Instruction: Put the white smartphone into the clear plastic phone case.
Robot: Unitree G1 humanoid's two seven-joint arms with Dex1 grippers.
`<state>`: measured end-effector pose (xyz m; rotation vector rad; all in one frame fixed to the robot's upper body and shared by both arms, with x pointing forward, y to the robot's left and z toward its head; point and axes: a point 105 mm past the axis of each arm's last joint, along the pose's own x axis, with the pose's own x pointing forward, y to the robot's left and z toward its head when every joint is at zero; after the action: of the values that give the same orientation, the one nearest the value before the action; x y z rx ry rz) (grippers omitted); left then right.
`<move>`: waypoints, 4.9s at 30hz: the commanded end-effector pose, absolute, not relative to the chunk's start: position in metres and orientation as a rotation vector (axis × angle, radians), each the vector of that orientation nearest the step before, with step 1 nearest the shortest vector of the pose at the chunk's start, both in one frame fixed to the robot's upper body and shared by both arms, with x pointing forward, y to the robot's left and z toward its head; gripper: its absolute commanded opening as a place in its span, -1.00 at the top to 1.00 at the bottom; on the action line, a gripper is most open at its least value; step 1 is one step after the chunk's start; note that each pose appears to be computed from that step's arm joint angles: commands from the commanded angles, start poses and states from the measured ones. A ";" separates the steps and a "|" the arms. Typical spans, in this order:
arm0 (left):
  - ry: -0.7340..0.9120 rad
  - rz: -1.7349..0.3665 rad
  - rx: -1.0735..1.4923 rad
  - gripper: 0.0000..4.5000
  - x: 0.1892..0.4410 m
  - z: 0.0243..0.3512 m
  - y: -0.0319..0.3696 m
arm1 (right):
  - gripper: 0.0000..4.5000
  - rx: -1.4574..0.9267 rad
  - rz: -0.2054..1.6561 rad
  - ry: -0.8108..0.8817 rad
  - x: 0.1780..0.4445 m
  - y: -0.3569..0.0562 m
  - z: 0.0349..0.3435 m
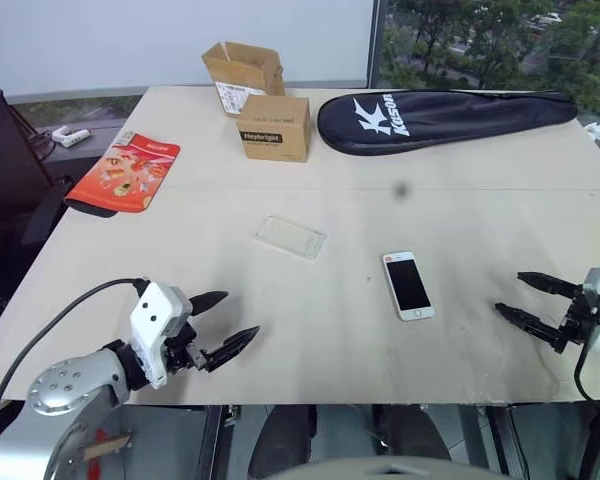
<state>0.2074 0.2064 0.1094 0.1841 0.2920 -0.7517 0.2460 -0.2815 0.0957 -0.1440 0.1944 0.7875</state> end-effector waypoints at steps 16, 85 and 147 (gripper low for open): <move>0.250 -0.878 0.260 -0.98 0.219 0.134 0.219 | -1.00 -0.174 0.784 0.075 0.245 -0.260 0.119; 0.367 -1.575 0.672 0.98 0.358 0.150 0.143 | -1.00 -0.065 1.041 0.005 0.219 -0.138 0.208; 0.203 -1.193 0.470 -0.97 0.252 0.163 0.130 | -1.00 -0.310 0.504 0.462 0.234 -0.133 0.086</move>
<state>0.2565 0.1324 0.1516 0.4413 0.2486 -1.1943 0.2319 -0.1320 0.0852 -0.2941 0.4689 0.5294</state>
